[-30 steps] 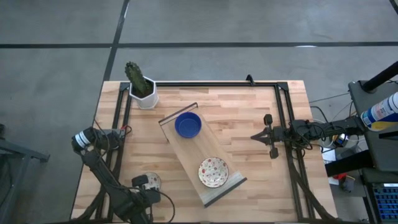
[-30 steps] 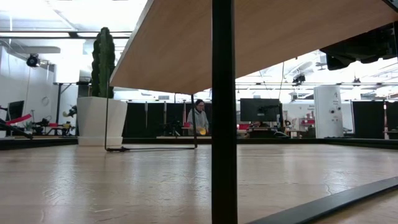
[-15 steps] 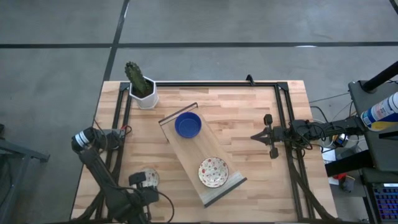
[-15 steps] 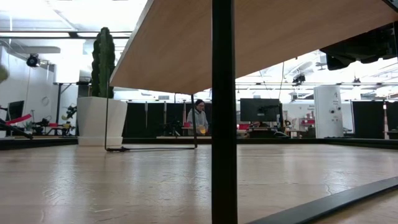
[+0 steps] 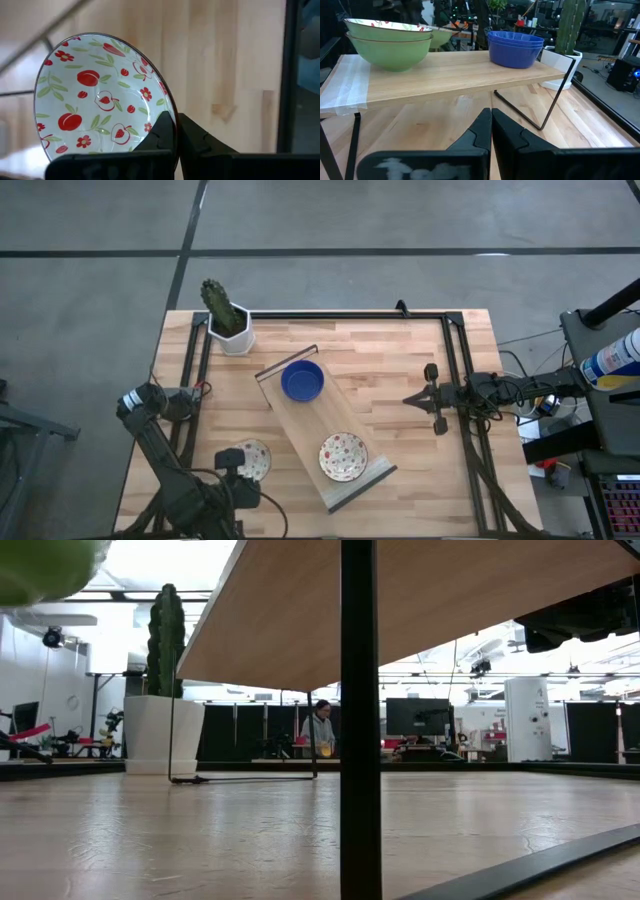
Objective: Pick & Place Mini bowls
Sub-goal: Stack the white patterned bowl on the white patterned bowl on the shelf
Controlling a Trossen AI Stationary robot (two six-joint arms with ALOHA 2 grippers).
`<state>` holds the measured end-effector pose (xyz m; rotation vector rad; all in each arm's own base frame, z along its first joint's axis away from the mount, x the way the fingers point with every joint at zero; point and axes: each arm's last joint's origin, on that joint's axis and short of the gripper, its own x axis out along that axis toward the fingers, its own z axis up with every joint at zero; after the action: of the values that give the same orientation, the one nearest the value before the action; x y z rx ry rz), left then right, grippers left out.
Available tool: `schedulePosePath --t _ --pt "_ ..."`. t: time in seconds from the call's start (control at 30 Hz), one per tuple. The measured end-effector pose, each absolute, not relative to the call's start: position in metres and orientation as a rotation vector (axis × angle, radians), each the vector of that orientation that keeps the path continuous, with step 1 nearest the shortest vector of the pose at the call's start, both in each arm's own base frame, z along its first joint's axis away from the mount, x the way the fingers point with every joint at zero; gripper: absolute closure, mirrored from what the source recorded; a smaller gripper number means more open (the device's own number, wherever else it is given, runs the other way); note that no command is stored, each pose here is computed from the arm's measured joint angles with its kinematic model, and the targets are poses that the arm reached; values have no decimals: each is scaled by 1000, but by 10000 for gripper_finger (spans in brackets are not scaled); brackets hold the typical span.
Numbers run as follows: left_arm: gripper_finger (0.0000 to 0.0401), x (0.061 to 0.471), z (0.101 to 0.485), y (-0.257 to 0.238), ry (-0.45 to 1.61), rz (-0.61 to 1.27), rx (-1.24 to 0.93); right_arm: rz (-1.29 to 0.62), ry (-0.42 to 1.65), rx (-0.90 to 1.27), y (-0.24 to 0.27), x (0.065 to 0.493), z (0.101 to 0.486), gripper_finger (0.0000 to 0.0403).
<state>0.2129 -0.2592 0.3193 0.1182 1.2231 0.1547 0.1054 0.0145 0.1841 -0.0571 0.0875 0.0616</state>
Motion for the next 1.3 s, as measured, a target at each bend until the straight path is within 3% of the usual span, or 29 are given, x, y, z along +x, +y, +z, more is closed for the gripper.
schedulePosePath --t 0.63,1.3 --pt "401 230 368 -244 1053 -63 504 61 88 -57 14 105 184 394" --pt "401 282 408 -224 678 -60 911 62 88 -57 14 105 184 394"
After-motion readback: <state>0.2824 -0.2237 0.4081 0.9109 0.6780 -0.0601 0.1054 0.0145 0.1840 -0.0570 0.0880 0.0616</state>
